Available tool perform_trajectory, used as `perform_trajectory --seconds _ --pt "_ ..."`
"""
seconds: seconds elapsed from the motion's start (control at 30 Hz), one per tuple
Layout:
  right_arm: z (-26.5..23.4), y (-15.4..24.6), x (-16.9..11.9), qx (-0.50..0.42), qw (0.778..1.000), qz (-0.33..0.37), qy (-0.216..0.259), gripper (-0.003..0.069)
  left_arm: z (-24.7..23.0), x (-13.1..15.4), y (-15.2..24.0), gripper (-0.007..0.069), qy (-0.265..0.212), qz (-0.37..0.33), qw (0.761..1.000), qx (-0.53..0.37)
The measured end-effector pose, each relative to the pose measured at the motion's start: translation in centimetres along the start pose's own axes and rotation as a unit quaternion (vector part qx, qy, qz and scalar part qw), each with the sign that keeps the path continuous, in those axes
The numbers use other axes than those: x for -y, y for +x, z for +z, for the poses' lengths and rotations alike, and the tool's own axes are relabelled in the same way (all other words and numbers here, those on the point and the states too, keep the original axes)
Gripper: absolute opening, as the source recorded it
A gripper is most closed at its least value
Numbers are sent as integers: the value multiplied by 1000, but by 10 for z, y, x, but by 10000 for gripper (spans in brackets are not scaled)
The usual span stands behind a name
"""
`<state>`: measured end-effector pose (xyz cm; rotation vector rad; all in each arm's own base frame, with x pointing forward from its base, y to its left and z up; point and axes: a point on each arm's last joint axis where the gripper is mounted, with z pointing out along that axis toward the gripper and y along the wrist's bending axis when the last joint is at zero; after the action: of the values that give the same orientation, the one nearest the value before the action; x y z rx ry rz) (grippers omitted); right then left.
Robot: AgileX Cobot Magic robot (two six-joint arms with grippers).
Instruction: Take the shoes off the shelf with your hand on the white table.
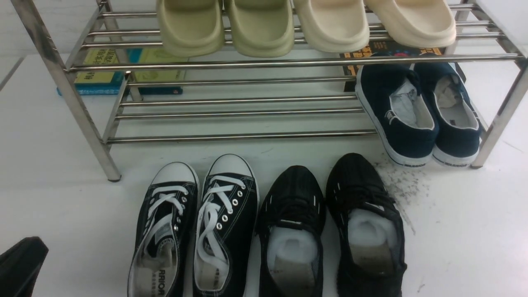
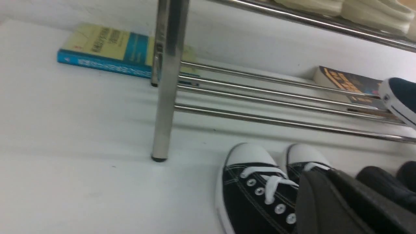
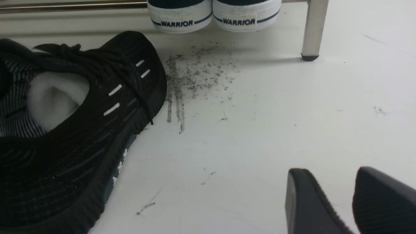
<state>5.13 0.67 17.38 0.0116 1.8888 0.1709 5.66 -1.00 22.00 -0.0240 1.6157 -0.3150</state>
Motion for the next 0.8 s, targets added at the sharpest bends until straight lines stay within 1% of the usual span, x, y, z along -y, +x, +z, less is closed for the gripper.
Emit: perform_trajectory --seconds 0.03,0.07,0.1,0.2,0.33,0.4,0.47,0.6,0.63,0.8 --pt "0 0 0 0 1000 0 0 239 -1 -3 6 54 -14 4 1000 6" --pt "0 0 0 0 1000 0 0 239 -1 -4 7 54 -17 4 1000 6" --pt "0 0 0 0 1000 0 0 239 -1 -9 18 54 -48 7 999 2" --pt "0 0 0 0 1000 0 0 239 -1 -16 28 54 -93 4 996 -16" --pt "0 0 0 0 1000 0 0 239 -3 -22 37 63 -131 13 989 -65" --pt "0 0 0 0 1000 0 0 239 -4 -24 41 66 -141 14 986 -89" --pt "0 0 0 0 1000 0 0 239 -5 -24 41 69 -144 14 985 -93" --pt "0 0 0 0 1000 0 0 239 -5 -25 42 71 -147 -10 985 -91" --pt "0 0 0 0 1000 0 0 239 -5 -25 42 71 -150 -28 984 -91" --pt "0 0 0 0 1000 0 0 239 -6 -25 43 72 -158 -43 981 -103"
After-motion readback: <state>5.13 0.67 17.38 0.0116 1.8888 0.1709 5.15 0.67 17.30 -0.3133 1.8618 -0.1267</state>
